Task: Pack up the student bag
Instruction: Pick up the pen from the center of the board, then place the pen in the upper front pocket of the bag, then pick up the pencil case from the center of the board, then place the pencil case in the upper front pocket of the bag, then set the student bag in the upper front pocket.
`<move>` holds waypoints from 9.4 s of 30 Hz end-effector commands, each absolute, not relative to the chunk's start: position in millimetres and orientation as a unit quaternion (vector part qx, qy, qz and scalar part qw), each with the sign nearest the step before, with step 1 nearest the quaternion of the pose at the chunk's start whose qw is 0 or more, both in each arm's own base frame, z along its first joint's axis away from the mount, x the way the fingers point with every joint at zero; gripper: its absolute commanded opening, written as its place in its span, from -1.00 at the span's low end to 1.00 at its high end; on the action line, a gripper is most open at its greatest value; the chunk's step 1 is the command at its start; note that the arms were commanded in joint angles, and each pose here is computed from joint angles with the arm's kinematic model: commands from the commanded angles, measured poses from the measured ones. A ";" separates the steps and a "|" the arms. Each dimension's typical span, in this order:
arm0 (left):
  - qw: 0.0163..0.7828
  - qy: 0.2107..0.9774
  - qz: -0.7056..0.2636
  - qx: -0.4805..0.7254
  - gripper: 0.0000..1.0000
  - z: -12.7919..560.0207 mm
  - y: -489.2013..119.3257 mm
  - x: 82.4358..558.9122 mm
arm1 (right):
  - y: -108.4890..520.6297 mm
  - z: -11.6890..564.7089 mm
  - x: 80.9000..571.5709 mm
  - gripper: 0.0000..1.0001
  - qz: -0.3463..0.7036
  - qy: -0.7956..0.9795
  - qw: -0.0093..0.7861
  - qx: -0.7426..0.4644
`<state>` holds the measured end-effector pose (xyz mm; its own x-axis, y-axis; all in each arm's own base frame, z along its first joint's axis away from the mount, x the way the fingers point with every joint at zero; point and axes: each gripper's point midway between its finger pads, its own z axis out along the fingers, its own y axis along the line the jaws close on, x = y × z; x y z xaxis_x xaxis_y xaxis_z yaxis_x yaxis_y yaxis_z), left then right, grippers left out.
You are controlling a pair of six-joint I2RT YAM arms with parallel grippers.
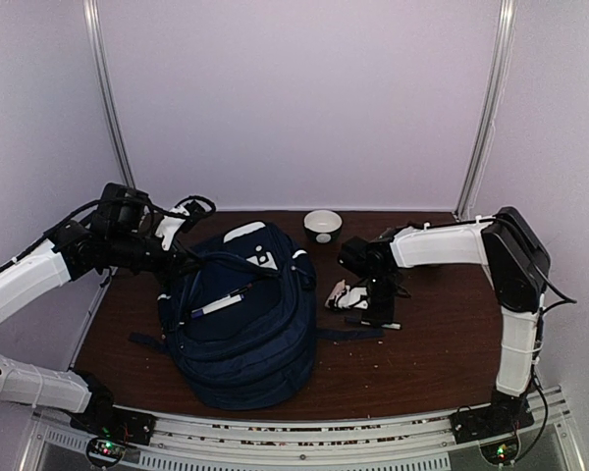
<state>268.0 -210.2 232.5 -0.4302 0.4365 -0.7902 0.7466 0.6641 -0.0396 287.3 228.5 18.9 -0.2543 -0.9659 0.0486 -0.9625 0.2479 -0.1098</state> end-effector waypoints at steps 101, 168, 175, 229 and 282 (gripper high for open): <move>0.436 0.808 -0.192 0.348 -1.00 247.9 -212.7 291.5 | 301.4 78.0 343.8 0.09 -0.044 0.534 0.125 -0.835; 0.434 0.804 -0.209 0.349 -1.00 250.6 -217.0 288.4 | 288.8 41.1 309.6 -0.06 0.077 0.764 0.100 -0.633; 0.439 0.803 -0.205 0.346 -1.00 252.9 -215.1 288.3 | 291.1 28.2 307.4 -0.16 0.064 0.759 0.087 -0.642; 0.439 0.803 -0.204 0.348 -1.00 252.6 -214.1 287.2 | 492.7 191.1 186.2 -0.60 -0.056 0.470 0.290 -0.832; 0.277 0.816 -0.284 0.422 -1.00 178.1 -311.6 220.7 | 369.1 97.9 161.8 -0.04 0.016 0.561 0.251 -0.789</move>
<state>210.4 -297.1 176.7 -0.4783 0.5898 -0.6507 0.8613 0.4595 -0.2166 145.4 367.7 91.5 0.4049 -0.8792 -0.2511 -0.9000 -0.3347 -0.2793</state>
